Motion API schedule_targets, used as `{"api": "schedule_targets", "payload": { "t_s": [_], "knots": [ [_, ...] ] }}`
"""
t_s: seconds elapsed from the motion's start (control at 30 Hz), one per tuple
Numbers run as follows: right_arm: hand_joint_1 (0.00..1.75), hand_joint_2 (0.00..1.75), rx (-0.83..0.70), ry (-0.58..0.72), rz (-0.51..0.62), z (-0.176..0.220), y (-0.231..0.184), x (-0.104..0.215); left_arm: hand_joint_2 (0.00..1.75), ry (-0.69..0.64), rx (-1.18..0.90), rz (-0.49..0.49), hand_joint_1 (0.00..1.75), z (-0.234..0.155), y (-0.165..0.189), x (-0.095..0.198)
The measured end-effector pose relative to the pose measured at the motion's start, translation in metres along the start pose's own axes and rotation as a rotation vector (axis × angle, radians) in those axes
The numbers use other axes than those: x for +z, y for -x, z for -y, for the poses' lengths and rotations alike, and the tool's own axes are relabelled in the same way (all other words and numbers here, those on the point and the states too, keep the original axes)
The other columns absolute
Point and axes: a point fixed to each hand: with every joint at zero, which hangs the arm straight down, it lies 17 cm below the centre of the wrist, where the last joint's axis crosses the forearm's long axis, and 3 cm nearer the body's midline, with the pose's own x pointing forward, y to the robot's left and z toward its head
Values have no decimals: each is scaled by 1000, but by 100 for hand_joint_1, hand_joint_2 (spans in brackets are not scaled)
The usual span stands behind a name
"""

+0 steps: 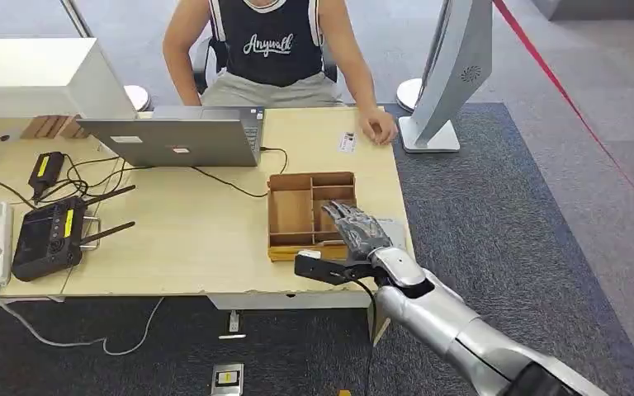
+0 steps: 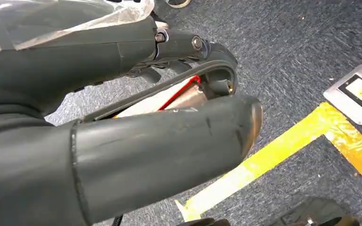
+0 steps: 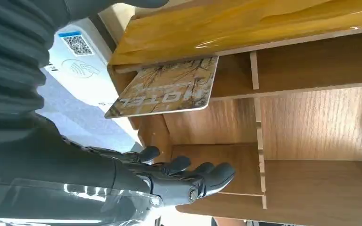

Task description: Pass the card to the sensor for recognition and then transmit it.

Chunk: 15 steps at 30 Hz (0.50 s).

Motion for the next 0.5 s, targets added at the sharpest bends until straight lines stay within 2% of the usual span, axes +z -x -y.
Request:
{"api": "schedule_targets", "payload": {
  "t_s": [0.5],
  "knots": [
    [175, 175, -25, 2, 4, 0, -3, -4, 0, 4, 22, -11, 0, 4, 2, 1]
  ]
}}
